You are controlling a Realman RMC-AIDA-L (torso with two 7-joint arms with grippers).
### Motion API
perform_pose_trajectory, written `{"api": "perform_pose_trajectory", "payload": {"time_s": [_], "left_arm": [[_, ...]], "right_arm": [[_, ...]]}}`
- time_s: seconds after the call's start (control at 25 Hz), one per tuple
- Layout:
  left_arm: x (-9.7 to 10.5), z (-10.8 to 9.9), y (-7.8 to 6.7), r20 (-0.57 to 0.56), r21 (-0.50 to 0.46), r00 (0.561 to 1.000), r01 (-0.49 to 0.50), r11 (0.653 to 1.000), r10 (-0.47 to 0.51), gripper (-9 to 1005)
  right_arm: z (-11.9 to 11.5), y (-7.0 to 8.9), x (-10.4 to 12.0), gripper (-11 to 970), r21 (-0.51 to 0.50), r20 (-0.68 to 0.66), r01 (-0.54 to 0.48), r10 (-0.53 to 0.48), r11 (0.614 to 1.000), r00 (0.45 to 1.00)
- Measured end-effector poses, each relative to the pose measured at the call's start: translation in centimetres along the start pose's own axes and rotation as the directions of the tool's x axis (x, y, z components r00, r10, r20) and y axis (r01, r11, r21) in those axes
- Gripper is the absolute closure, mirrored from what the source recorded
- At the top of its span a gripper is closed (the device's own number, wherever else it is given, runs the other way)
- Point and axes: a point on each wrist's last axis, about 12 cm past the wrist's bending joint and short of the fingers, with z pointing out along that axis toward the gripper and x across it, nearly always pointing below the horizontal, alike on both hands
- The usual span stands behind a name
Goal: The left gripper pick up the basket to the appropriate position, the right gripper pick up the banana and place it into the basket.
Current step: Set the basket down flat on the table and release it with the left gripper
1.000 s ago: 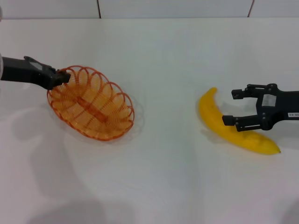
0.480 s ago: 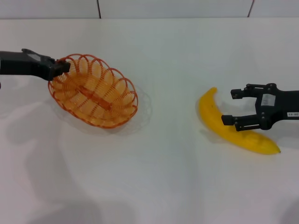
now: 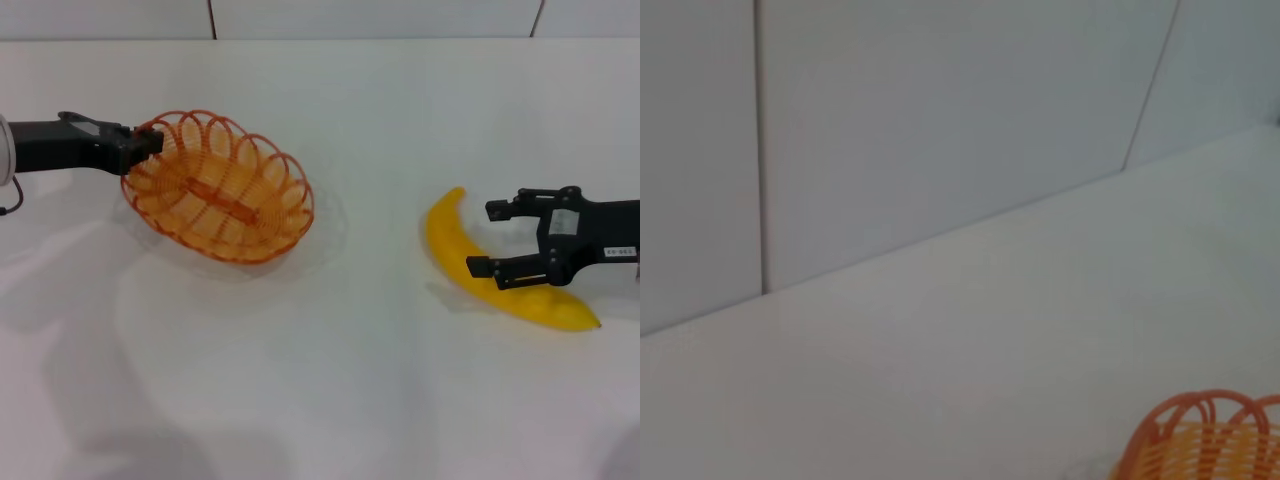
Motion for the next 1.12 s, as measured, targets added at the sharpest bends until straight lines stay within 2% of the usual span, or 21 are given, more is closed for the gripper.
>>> {"api": "perform_pose_trajectory", "payload": {"time_s": [1.12], "left_arm": [[3.3,1.6,0.1,0.118,-0.038,0.98,0.166,0.985,-0.16,909]], "right_arm": [[0.4,-0.1,-0.7,68,-0.009,0.004,0.014,-0.014,1.0,1.0]]}}
